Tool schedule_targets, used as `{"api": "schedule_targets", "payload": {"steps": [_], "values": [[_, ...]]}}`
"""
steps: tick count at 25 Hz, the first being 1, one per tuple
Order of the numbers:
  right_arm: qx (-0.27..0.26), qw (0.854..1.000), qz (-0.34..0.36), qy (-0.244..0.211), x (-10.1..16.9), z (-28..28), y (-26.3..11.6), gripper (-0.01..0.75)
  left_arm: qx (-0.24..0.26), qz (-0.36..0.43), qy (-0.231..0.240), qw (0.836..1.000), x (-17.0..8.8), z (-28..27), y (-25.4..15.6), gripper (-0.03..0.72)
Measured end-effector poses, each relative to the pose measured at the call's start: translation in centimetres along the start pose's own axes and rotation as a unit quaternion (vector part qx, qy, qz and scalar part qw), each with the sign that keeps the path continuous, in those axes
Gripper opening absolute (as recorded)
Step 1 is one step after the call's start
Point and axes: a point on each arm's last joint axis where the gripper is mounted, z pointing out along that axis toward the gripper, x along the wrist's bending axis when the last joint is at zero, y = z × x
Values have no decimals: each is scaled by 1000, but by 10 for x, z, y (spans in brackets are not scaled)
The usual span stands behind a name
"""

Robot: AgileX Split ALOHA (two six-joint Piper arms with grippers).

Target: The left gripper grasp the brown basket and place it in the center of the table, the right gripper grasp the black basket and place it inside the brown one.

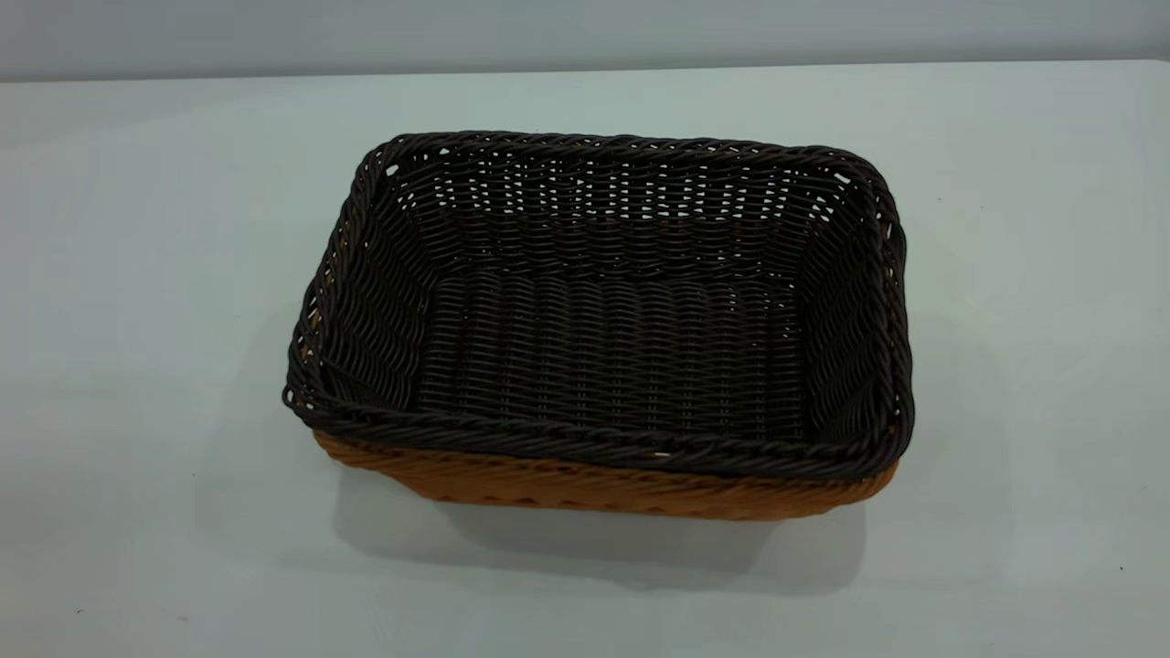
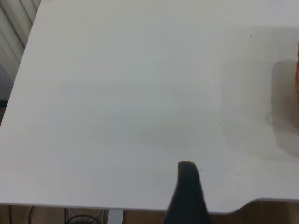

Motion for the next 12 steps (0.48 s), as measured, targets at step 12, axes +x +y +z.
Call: {"api": "schedule_targets", "payload": {"steps": [12], "values": [[9, 995, 55, -85, -8, 1, -1, 584, 0, 0, 0, 1000, 0, 0, 0, 524]]}}
